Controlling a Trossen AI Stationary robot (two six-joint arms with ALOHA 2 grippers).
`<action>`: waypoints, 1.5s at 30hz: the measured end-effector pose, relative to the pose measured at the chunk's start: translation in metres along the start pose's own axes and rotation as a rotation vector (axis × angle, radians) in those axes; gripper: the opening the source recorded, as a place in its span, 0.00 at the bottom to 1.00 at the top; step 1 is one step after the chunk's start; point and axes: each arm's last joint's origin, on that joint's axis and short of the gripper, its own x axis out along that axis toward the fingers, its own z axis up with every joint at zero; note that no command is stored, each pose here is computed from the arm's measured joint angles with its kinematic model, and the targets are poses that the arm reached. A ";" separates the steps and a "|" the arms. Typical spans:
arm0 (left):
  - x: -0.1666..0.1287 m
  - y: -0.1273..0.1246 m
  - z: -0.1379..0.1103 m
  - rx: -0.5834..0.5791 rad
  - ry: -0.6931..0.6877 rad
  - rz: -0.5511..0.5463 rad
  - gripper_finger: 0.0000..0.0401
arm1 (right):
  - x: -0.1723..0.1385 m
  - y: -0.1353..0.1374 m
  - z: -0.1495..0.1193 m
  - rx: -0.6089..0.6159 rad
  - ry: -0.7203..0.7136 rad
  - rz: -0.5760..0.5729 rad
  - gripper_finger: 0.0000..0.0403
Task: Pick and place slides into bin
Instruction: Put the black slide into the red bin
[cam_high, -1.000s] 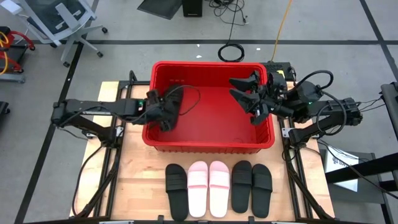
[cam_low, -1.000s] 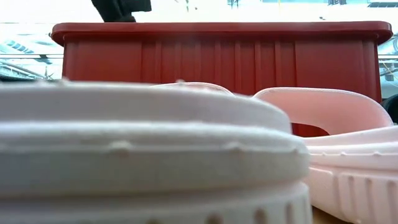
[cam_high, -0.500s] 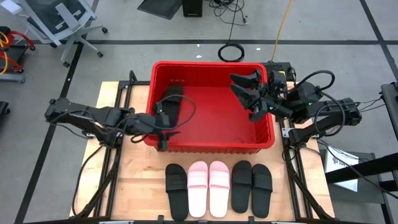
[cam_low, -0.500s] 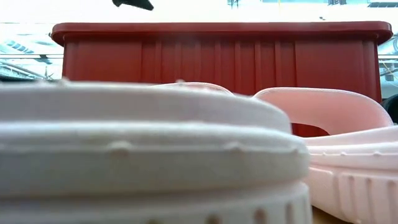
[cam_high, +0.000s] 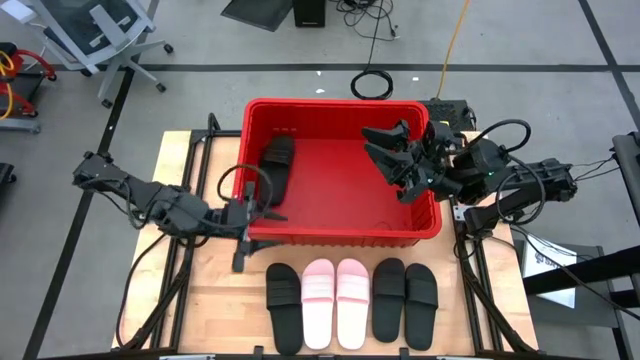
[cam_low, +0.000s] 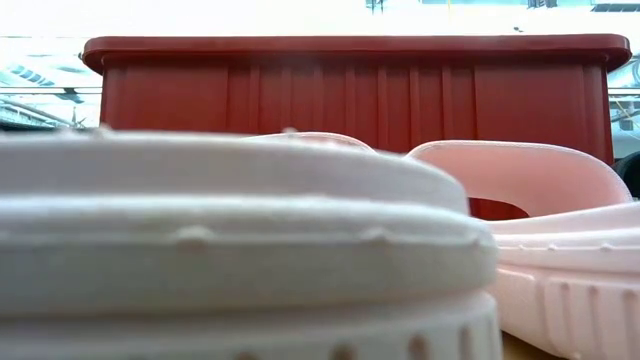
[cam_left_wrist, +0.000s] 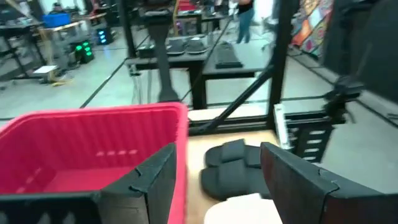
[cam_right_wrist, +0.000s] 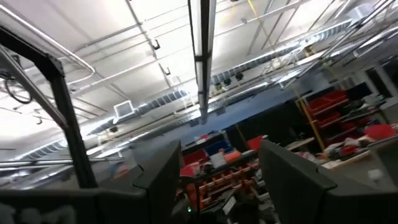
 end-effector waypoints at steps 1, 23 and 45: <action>0.000 -0.004 0.000 0.000 -0.001 -0.010 0.56 | 0.000 0.001 -0.001 0.008 0.009 0.016 0.51; 0.025 -0.094 -0.010 0.023 0.177 0.012 0.56 | -0.019 0.044 -0.018 0.093 0.114 0.179 0.51; 0.075 -0.167 -0.092 0.142 0.586 0.005 0.56 | -0.040 0.071 -0.039 0.132 0.199 0.274 0.51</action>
